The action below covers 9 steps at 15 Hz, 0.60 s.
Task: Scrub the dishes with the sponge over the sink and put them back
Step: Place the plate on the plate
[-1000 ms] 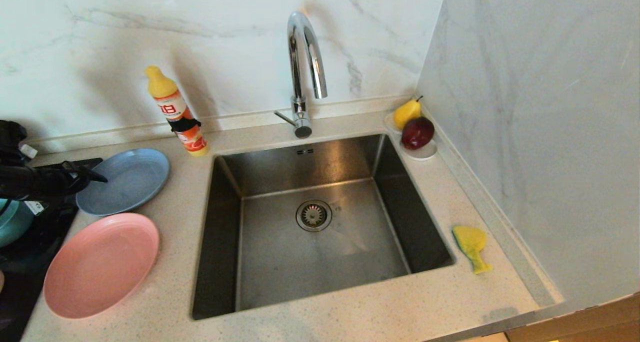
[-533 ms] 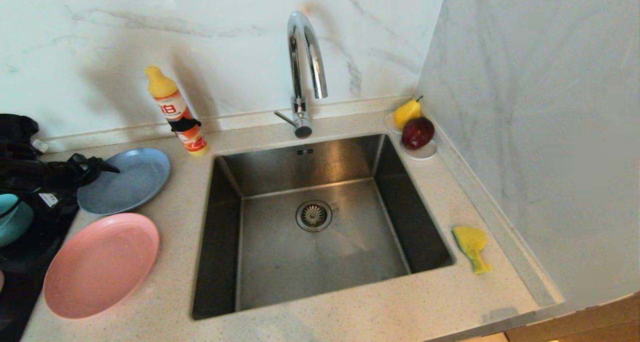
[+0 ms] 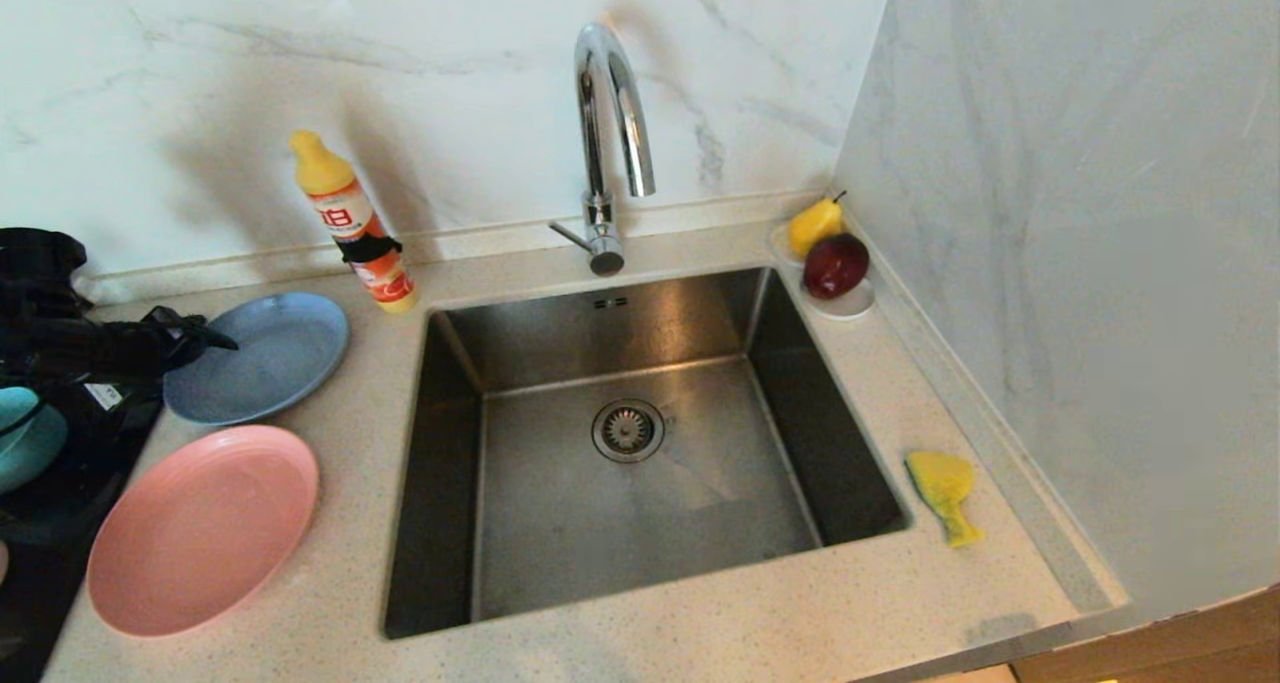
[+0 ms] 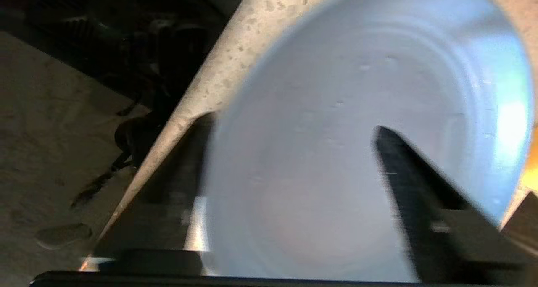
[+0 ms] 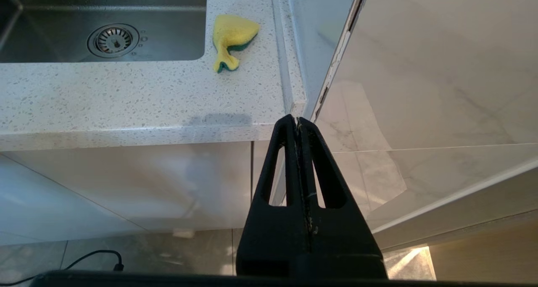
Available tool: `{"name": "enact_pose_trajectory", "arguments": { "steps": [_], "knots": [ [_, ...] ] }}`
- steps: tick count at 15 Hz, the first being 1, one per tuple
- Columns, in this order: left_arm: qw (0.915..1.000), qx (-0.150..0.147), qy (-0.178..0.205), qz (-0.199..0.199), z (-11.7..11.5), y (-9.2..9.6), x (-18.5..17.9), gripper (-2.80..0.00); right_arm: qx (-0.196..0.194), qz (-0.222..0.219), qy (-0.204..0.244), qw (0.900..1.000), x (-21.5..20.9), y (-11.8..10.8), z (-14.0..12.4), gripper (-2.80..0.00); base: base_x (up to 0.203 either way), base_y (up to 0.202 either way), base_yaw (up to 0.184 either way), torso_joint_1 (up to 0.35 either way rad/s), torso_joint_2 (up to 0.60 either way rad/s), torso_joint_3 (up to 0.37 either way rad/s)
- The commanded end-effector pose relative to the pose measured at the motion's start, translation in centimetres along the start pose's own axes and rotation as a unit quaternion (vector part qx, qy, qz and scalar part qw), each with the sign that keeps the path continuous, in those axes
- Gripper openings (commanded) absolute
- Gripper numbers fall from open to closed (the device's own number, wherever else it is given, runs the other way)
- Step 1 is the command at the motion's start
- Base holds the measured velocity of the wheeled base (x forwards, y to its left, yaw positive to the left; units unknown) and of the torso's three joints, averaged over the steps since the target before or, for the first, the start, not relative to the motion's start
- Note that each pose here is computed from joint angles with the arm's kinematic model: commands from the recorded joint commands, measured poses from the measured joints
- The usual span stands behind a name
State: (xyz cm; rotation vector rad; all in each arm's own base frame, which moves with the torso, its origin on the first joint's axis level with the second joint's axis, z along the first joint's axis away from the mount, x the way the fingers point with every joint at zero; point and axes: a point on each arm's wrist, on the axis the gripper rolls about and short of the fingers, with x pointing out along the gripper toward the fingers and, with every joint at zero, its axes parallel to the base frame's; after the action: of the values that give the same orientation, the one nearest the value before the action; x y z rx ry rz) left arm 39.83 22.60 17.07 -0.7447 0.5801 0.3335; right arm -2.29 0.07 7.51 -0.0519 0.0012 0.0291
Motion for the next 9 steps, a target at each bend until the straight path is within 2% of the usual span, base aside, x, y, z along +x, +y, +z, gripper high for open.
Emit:
{"name": "enact_pose_trajectory", "arguments": {
  "steps": [1,5,9],
  "knots": [
    [1.0,-0.004,0.005,0.002,-0.08,0.11,0.21,-2.8,0.0,0.0,0.0,1.0,0.0,0.0,0.0,-2.8,0.0,0.0,0.0,0.0,0.0,0.0],
    [0.9999,-0.006,0.013,0.007,-0.35,0.46,0.71,-2.8,0.0,0.0,-0.001,1.0,0.0,0.0,0.01,-2.8,0.0,0.0,0.0,0.0,0.0,0.0],
    [0.9999,0.001,-0.005,0.009,0.51,-0.15,-0.04,-2.8,0.0,0.0,0.0,1.0,0.0,0.0,0.0,-2.8,0.0,0.0,0.0,0.0,0.0,0.0]
  ]
}}
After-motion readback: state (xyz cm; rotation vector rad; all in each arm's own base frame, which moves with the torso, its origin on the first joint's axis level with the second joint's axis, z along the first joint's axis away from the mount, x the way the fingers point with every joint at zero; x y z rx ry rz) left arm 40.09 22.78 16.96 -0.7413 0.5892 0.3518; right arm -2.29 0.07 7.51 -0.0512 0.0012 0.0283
